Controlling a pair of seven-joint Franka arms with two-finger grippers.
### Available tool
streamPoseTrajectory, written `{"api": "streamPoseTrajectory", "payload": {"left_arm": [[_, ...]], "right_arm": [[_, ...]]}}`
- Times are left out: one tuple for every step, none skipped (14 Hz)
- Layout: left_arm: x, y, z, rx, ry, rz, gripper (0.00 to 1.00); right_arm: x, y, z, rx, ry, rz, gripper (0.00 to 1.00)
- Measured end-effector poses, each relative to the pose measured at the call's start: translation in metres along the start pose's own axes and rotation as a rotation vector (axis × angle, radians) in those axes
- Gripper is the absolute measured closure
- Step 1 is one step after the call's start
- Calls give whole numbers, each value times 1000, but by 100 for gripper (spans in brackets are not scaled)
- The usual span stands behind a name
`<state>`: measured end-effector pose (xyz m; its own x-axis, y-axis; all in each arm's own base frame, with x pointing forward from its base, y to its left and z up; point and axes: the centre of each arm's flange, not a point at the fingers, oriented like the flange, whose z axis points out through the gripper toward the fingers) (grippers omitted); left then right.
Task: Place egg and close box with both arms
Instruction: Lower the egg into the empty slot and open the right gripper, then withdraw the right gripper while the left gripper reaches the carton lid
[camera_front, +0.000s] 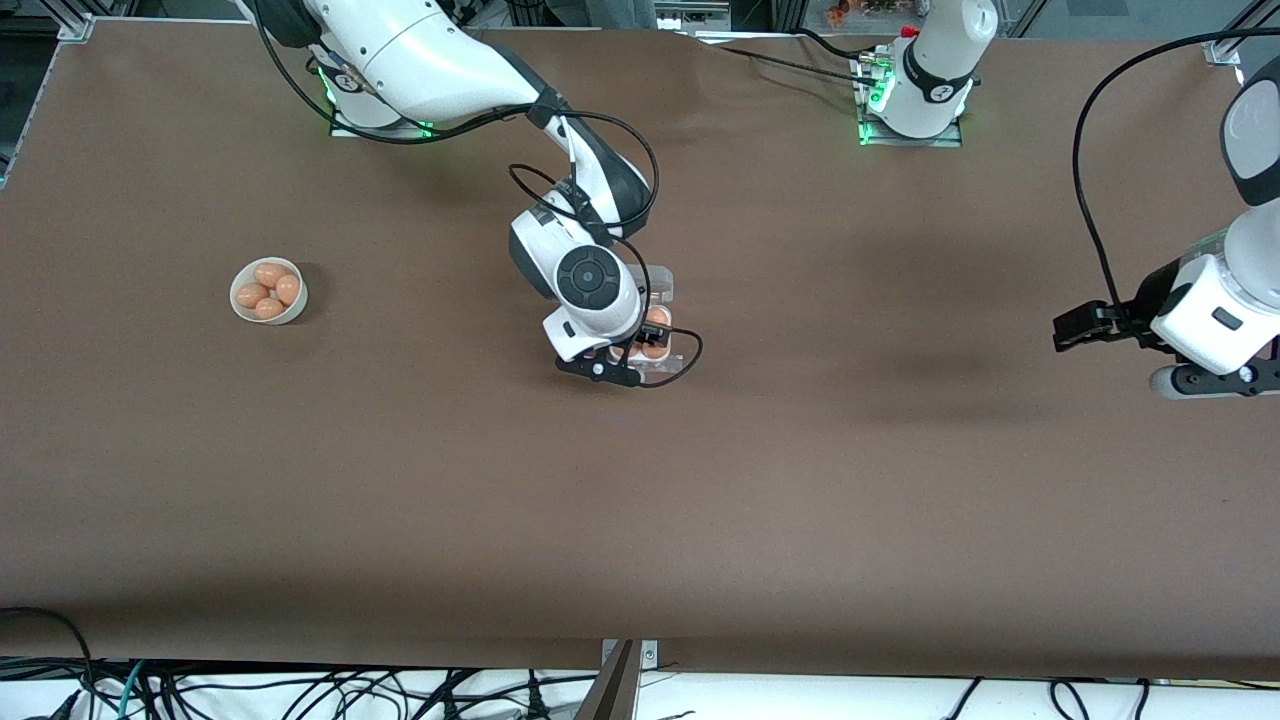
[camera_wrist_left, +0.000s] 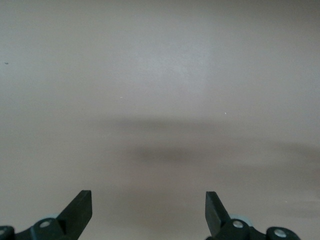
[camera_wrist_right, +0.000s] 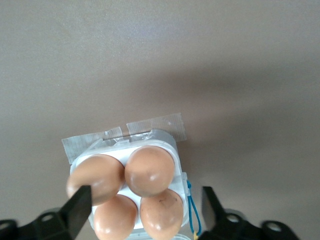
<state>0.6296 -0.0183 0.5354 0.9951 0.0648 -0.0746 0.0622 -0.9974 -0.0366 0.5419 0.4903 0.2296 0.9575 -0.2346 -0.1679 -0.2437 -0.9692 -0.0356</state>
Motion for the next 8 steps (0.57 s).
{"api": "streamPoseTrajectory", "payload": {"left_arm": [[-2, 9, 2, 2, -15, 15, 0], [-5, 21, 4, 5, -33, 35, 0], [-7, 35, 8, 9, -50, 57, 0], [-11, 50, 12, 13, -73, 81, 5], [-16, 69, 18, 19, -105, 111, 5], [-20, 88, 25, 22, -135, 138, 11], [-25, 105, 32, 17, -165, 160, 22], [-30, 121, 38, -2, -196, 170, 34]], "right_arm": [[1, 0, -2, 3, 3, 1, 0], [4, 0, -4, 7, 7, 4, 0], [9, 2, -9, 12, 13, 11, 0], [18, 7, -14, 20, 20, 24, 0], [32, 15, -21, 29, 28, 38, 0], [48, 26, -30, 40, 37, 39, 0], [65, 39, -42, 52, 47, 35, 0], [81, 53, -55, 62, 56, 35, 0]]}}
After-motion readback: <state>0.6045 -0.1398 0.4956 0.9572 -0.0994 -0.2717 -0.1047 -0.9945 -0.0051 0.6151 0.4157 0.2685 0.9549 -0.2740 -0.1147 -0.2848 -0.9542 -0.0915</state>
